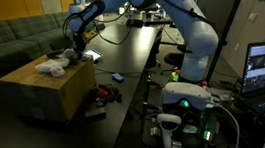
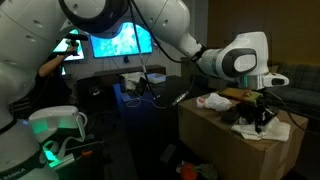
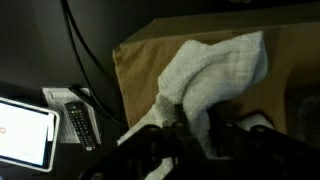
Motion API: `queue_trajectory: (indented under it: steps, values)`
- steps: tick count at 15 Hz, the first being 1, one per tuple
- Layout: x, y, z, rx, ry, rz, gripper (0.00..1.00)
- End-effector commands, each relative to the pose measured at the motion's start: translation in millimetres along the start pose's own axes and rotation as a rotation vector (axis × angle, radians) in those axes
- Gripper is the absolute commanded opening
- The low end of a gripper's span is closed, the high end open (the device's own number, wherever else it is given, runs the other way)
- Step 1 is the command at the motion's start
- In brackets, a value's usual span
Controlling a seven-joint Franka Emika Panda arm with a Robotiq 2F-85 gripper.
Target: Put the white towel on the table, then the blue sponge on the box, the right duster on the table, the moose doll on the box, the duster on the table, the turnip plushie on the box, the plastic on the table and finally the first left duster on the box
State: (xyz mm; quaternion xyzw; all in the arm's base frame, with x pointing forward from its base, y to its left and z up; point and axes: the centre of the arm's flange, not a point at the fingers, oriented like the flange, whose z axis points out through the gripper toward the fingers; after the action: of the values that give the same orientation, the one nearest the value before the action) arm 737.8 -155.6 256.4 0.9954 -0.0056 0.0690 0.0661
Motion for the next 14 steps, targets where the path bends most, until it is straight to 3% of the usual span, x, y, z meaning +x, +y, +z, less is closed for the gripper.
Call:
queue_trajectory:
  steps: [1, 8, 14]
  values:
    - [-32, 1, -39, -0.021, 0.016, -0.006, 0.10]
    - [-97, 42, -97, -0.053, 0.063, 0.092, 0.13]
    - [-158, 76, -102, -0.105, 0.056, 0.214, 0.13]
